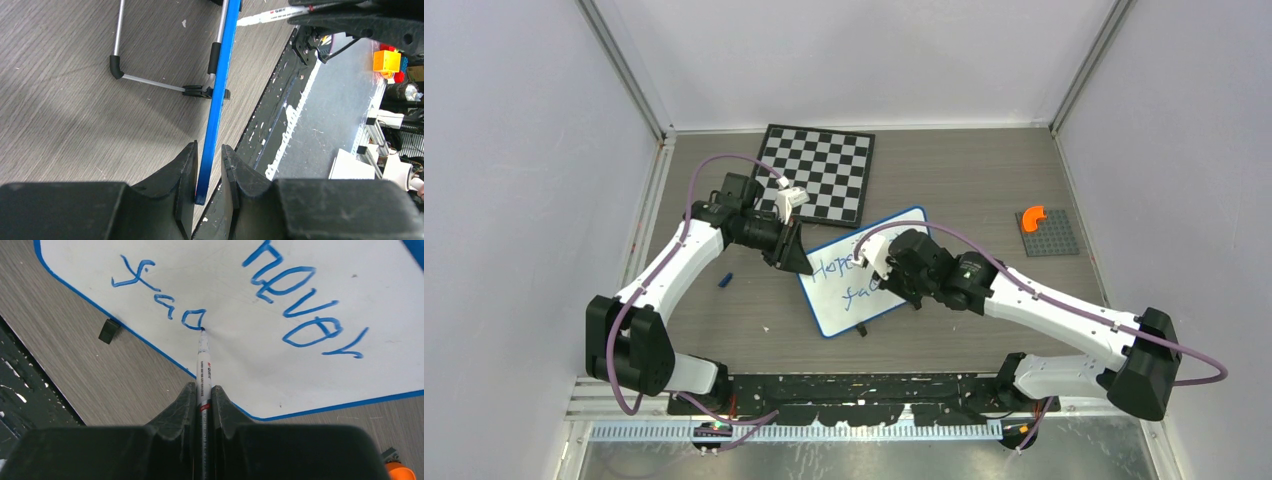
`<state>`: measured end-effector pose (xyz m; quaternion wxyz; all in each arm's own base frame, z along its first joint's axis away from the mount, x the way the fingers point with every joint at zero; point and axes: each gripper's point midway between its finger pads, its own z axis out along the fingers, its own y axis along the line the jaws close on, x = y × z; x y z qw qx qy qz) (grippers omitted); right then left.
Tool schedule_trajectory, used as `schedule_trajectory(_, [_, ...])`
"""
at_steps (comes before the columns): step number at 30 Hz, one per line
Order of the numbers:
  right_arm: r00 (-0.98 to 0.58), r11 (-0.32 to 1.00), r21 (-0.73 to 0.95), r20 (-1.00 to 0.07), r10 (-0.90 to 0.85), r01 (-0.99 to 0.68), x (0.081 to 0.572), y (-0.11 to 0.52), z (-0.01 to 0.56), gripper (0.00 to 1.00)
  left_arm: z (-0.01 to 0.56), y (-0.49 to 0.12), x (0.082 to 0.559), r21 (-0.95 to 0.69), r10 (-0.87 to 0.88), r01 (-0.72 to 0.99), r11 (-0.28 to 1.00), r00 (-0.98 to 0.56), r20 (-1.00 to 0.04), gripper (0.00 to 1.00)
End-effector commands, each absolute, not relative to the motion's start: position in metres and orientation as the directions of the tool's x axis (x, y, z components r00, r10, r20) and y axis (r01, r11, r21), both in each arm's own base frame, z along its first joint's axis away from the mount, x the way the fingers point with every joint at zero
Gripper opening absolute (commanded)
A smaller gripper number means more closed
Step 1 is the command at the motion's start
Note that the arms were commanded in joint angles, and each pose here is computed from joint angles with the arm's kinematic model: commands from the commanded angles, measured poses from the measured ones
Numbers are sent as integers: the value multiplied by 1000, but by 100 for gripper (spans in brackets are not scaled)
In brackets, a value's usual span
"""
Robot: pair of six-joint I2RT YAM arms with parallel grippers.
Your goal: Write a sentence on the whiteboard
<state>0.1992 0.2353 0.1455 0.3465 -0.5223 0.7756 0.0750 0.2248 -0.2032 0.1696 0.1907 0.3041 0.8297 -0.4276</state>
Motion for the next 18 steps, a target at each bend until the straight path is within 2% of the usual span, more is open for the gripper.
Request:
schedule_trajectory(1, [-180, 522, -289, -717, -673, -802, 225, 241, 193, 0, 177, -206, 229, -571, 342, 698, 433, -713, -612, 26])
schedule_trajectory(10, [-188, 545, -280, -735, -651, -790, 230, 240, 201, 0, 177, -206, 230, -571, 343, 697, 434, -714, -610, 25])
schedule_trajectory(18, [-223, 499, -220, -697, -682, -838, 212, 237, 174, 0, 177, -206, 229, -571, 343, 697, 434, -714, -611, 25])
